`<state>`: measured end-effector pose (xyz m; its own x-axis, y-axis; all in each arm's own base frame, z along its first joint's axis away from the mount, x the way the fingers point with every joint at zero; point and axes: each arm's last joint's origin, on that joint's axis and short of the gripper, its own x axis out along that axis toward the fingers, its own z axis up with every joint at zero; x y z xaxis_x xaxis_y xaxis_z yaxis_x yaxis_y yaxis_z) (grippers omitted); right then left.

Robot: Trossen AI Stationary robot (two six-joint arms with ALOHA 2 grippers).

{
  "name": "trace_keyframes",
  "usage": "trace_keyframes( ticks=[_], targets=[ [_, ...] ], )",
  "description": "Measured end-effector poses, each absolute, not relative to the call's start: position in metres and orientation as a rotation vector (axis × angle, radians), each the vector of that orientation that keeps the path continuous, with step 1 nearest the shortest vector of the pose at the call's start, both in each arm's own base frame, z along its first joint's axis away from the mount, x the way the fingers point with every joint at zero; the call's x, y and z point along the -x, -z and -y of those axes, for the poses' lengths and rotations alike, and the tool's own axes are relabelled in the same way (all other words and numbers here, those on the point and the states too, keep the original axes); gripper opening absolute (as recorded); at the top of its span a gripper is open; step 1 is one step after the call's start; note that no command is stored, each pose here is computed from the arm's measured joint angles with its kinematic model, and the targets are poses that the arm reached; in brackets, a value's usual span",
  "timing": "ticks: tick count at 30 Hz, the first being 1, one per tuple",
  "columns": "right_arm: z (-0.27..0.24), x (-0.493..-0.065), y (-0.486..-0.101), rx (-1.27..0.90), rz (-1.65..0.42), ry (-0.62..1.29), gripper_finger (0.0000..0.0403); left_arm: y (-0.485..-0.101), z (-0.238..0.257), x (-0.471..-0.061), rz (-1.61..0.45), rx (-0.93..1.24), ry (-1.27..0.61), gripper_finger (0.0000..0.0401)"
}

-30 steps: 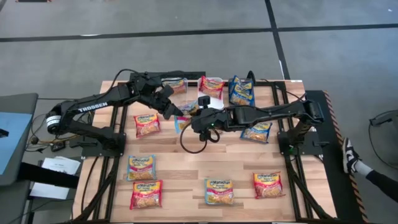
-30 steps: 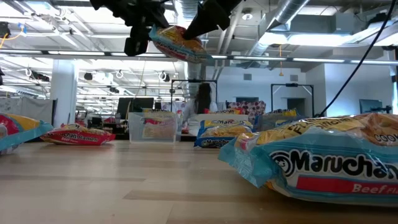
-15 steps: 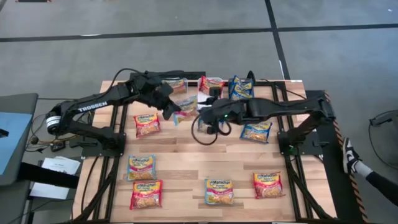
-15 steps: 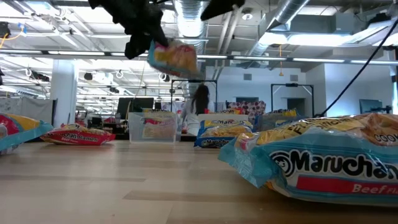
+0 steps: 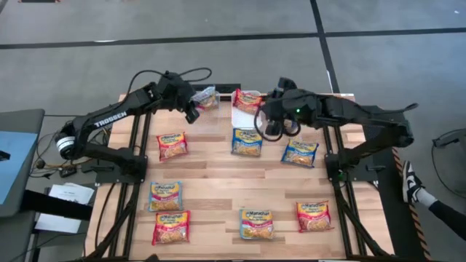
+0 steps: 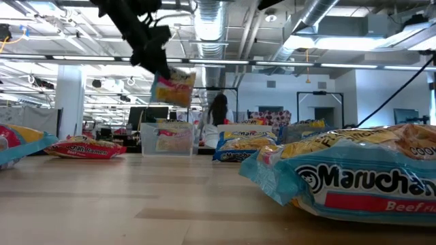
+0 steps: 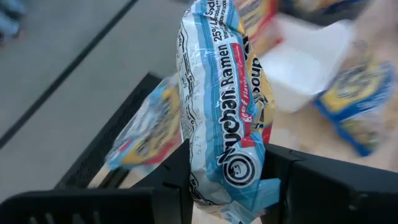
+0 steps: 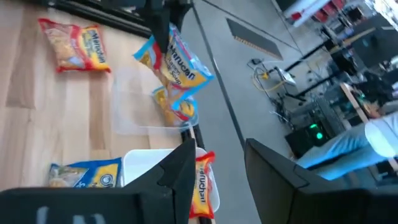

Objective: Sort Maruchan noodles
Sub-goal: Put the light blue noodle pack into the transparent bin

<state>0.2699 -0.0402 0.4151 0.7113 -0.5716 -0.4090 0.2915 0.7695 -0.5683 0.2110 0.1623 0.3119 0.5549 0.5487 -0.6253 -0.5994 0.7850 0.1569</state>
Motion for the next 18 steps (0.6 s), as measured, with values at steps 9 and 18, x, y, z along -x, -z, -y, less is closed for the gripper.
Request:
trace_keyframes(
  ticks=[9, 18],
  targets=[
    [0.053, -0.270, -0.412, 0.467, -0.636, 0.544, 0.0160, -0.268, -0.207, -0.220, -0.849, 0.112, -0.653, 0.0096],
    [0.057, -0.270, -0.402, 0.476, -0.727, 0.534, 0.0159, -0.241, -0.221, -0.237, -0.869, 0.117, -0.587, 0.0096]
  ],
)
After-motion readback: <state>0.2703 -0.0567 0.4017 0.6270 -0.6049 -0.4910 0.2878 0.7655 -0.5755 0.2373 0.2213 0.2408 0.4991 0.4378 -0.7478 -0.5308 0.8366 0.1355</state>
